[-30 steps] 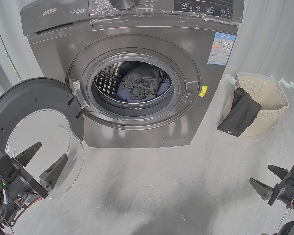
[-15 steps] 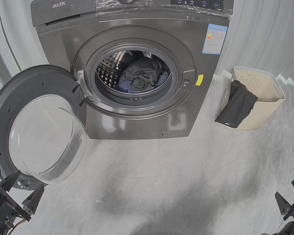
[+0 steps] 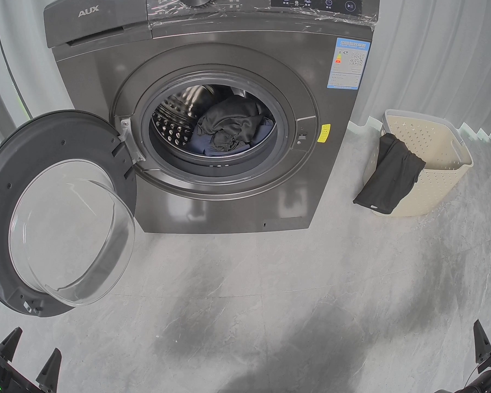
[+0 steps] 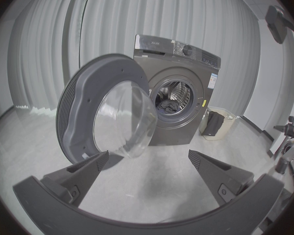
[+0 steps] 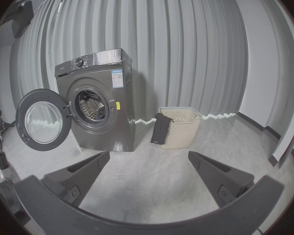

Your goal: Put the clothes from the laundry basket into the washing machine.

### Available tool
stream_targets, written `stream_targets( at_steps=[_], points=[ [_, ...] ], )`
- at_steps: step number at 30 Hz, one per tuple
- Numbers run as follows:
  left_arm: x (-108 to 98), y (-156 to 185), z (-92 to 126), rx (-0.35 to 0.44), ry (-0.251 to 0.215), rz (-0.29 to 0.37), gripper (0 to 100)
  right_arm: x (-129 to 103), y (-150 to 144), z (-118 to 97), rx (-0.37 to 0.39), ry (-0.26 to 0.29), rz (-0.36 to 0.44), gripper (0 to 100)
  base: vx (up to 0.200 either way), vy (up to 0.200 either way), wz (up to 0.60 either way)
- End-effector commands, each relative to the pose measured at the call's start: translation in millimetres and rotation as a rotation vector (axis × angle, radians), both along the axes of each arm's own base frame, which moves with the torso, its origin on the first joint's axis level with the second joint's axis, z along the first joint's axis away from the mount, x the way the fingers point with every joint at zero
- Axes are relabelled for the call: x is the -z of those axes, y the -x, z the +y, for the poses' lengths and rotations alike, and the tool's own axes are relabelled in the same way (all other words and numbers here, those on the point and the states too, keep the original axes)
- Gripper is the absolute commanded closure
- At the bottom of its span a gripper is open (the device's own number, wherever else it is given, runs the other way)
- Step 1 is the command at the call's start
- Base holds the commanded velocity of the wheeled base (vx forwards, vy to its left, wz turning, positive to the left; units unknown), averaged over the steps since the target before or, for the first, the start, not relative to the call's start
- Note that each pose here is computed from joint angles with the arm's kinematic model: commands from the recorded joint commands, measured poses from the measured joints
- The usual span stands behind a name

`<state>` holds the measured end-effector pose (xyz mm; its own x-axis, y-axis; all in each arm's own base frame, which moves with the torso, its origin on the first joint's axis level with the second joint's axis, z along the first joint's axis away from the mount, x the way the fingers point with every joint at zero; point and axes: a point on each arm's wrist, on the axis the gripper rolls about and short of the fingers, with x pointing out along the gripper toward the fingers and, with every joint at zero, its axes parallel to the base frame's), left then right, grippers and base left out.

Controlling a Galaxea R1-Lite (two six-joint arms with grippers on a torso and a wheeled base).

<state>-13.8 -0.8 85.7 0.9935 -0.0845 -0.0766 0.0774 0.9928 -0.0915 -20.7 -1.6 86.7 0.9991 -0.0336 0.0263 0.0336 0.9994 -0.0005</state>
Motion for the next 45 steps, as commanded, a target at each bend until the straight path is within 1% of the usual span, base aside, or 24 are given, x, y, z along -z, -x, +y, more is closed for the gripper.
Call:
stream_targets(
  at_steps=[1,2,3,4,5,6,8,9,11,14,17,44,45],
  points=[
    [6.6,8.9,1.3,-0.112,-0.081,-0.108,0,5.7,2.1,0.0,0.044,0.028,-0.013,0,0.0,0.0,0.0],
    [6.8,9.2,1.7,-0.127,-0.083,-0.104,0,6.1,1.9,-0.1,0.045,0.017,-0.012,0,0.0,0.0,0.0],
    [9.4,9.2,1.5,-0.124,-0.062,-0.081,0,6.3,2.1,-0.3,0.052,-0.015,-0.01,0,0.0,0.0,0.0],
    [9.2,9.4,1.5,-0.121,-0.061,-0.08,0,6.1,2.1,-0.2,0.045,-0.026,-0.012,0,0.0,0.0,0.0],
    [10.1,9.1,1.1,-0.103,-0.073,-0.078,0,9.0,1.7,0.8,0.004,-0.049,0.011,0,0.0,0.0,0.0],
    [10.1,9.1,0.8,-0.089,-0.092,-0.079,0,10.9,1.7,2.0,-0.048,-0.018,0.035,0,0.0,0.0,0.0],
    [9.8,9.2,0.4,-0.068,-0.102,-0.08,0,10.9,2.6,3.0,-0.097,0.022,0.054,0,0.0,0.0,0.0],
    [10.0,9.2,0.4,-0.067,-0.102,-0.079,0,10.9,2.8,2.8,-0.083,0.013,0.049,0,0.0,0.0,0.0],
    [9.8,9.2,0.4,-0.065,-0.103,-0.08,0,10.9,2.5,2.7,-0.07,0.014,0.049,0,0.0,0.0,0.0],
    [9.8,9.2,0.4,-0.064,-0.099,-0.08,0,10.9,2.5,2.7,-0.073,0.019,0.049,0,0.0,0.0,0.0],
    [9.8,9.2,0.4,-0.064,-0.099,-0.08,0,11.3,2.8,2.4,-0.064,0.002,0.045,0,0.0,0.0,0.0],
    [9.8,9.2,0.4,-0.067,-0.091,-0.08,0,11.3,2.8,2.4,-0.066,0.007,0.045,0,0.0,-0.2,0.0],
    [9.8,9.2,0.4,-0.067,-0.091,-0.08,0,11.3,2.8,2.4,-0.066,0.007,0.045,0,0.0,0.0,0.0]
  ],
)
